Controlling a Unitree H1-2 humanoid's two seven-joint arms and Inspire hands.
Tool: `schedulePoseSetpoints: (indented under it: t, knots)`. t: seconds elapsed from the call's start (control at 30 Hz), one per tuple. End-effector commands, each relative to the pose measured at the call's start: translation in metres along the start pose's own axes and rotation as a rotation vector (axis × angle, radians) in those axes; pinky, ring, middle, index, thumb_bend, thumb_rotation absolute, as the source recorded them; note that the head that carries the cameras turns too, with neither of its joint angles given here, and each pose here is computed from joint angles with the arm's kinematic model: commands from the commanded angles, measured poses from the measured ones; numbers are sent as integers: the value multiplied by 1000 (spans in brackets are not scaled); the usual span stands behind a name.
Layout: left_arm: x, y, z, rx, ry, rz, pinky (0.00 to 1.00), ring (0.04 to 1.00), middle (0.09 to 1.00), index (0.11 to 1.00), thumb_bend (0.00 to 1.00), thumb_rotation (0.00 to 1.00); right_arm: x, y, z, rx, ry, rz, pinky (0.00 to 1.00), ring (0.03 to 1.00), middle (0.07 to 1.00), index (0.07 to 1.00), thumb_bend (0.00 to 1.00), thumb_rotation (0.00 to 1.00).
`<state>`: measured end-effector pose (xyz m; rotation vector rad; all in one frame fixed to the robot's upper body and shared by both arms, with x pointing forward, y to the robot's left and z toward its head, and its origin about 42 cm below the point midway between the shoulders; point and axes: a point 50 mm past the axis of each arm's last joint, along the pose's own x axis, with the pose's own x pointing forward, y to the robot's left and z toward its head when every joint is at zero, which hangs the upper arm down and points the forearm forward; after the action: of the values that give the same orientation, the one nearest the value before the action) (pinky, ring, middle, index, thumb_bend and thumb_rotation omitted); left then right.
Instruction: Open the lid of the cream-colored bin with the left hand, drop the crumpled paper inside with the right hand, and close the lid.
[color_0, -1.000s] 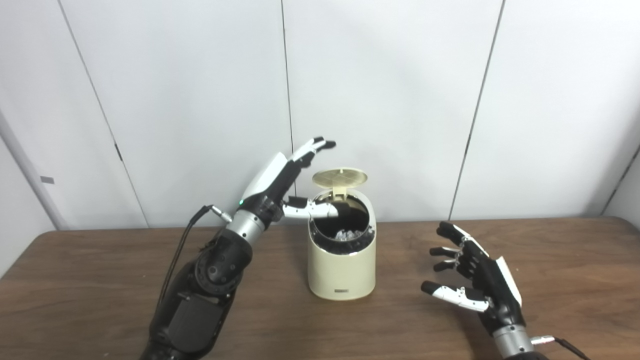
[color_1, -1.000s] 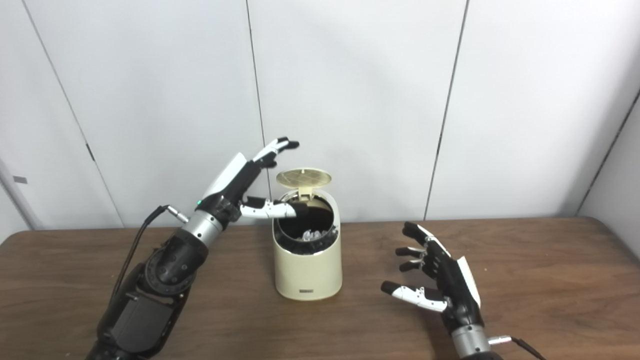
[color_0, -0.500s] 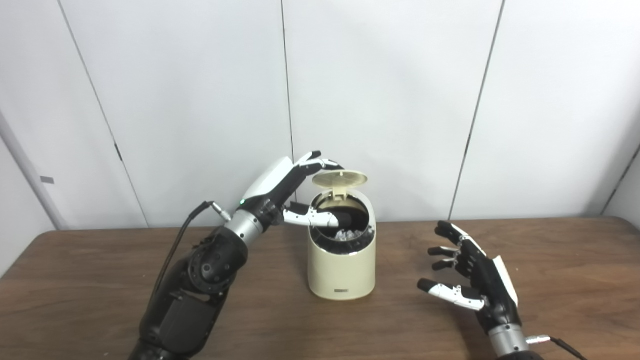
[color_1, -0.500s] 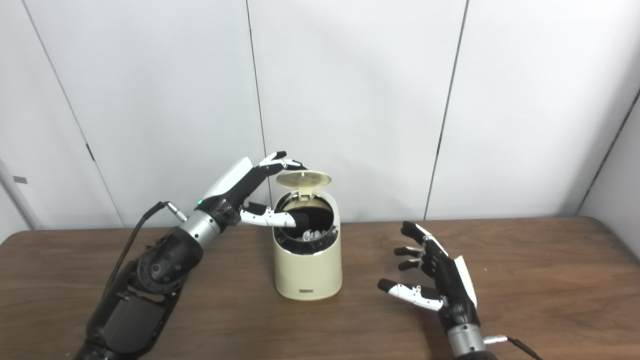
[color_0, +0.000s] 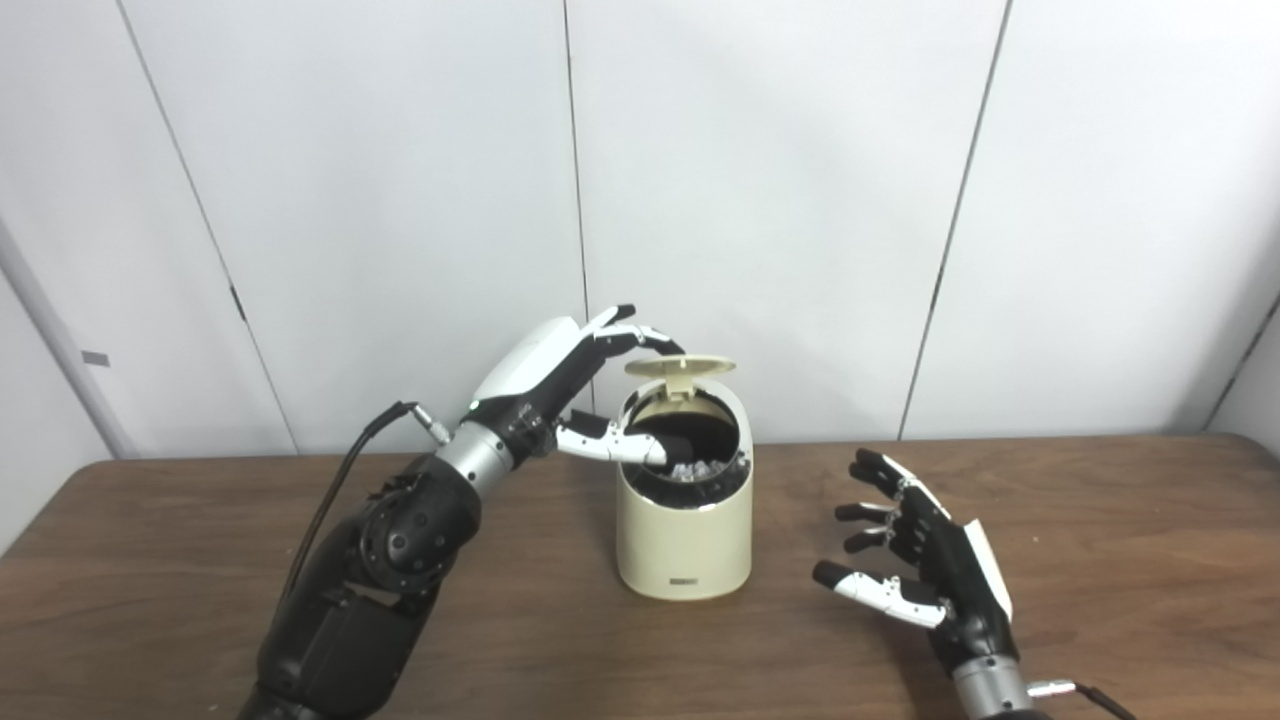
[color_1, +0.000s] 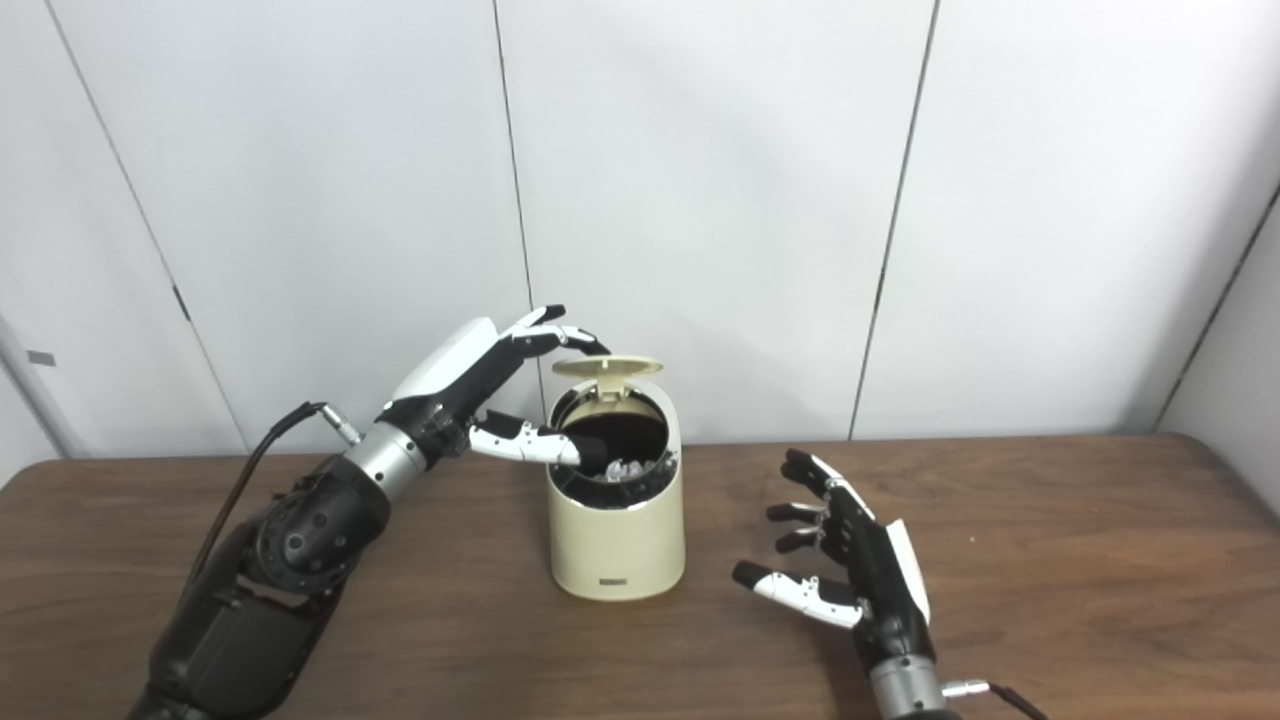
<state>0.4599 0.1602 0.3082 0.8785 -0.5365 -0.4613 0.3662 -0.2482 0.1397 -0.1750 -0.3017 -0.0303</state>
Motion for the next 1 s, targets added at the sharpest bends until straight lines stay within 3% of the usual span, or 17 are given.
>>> schedulePoseSetpoints:
  t: [0.0, 0.8, 0.97]
  knots:
    - [4, 21, 15, 59, -72, 40, 980, 1000, 818, 773, 978, 494, 12, 0, 16, 0, -79, -7, 519, 671, 836, 829, 790, 294]
    - [-21, -8, 11, 80, -108, -44, 859, 971, 763, 732, 1000, 504, 12, 8, 24, -8, -80, 3, 539, 674, 842, 829, 762, 258]
    - [-25, -15, 12, 137, -117, -71, 944, 970, 761, 738, 1000, 521, 12, 8, 24, 4, -73, 4, 543, 670, 843, 835, 761, 236]
